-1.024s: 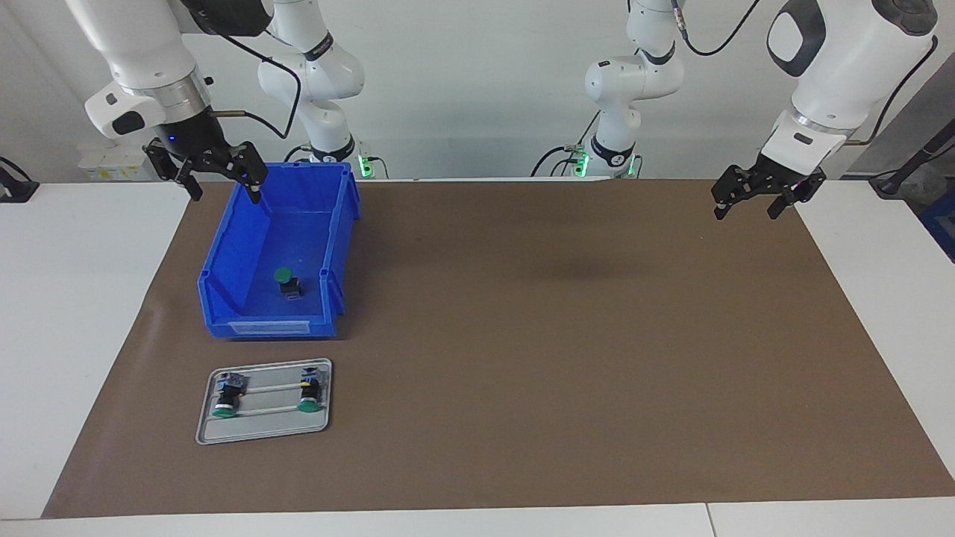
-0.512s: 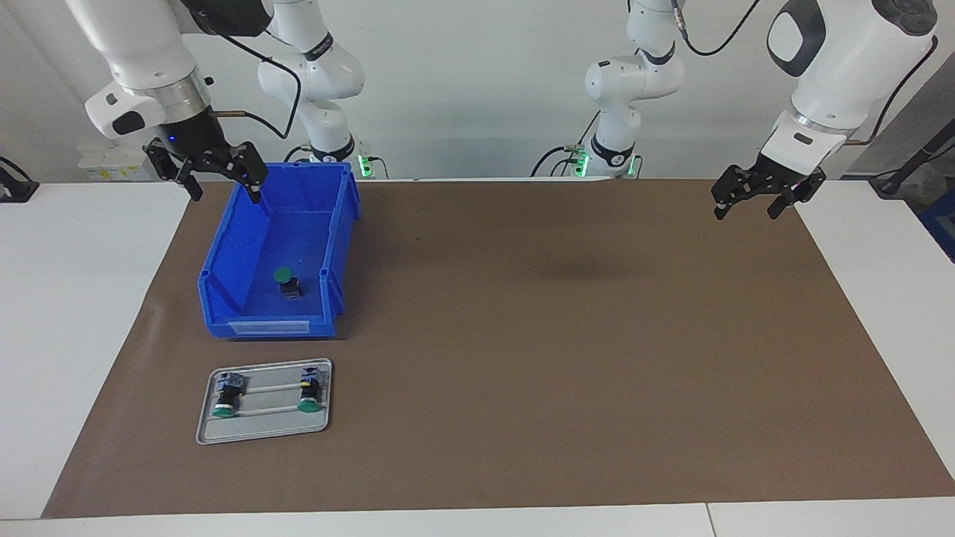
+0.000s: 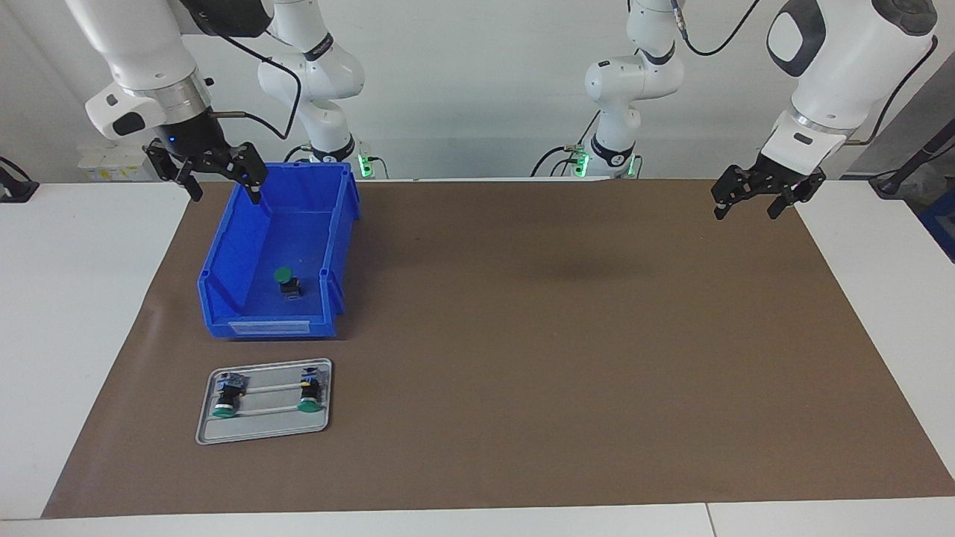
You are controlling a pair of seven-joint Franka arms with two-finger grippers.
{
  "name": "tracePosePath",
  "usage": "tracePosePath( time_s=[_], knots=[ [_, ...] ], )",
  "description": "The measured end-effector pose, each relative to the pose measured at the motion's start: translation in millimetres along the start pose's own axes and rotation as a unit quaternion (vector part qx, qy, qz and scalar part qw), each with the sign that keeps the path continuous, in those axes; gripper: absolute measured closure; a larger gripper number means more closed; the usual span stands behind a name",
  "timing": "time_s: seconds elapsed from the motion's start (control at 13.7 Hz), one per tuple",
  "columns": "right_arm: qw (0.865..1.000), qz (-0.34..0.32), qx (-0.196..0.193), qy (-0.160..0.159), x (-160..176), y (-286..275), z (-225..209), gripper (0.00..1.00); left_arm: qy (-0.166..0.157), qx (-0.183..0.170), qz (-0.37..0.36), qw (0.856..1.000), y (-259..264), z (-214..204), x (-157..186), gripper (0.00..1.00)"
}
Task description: Place and press button with both arms
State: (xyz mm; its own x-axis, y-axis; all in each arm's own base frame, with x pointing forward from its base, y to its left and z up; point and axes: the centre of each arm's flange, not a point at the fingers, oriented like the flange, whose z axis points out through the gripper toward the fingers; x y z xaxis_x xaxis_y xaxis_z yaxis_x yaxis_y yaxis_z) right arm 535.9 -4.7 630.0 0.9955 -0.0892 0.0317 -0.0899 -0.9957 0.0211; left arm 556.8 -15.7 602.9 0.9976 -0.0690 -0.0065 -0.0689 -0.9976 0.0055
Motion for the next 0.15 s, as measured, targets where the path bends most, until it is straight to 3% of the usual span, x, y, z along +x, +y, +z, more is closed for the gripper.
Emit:
tracePosePath(
  time_s=[0.15],
  knots=[
    [1.000, -0.003, -0.002, 0.000, 0.0, -2.7, 0.4, 0.00, 0.000, 0.000, 0.000, 1.000, 0.0, 0.0, 0.0, 0.00]
  ],
)
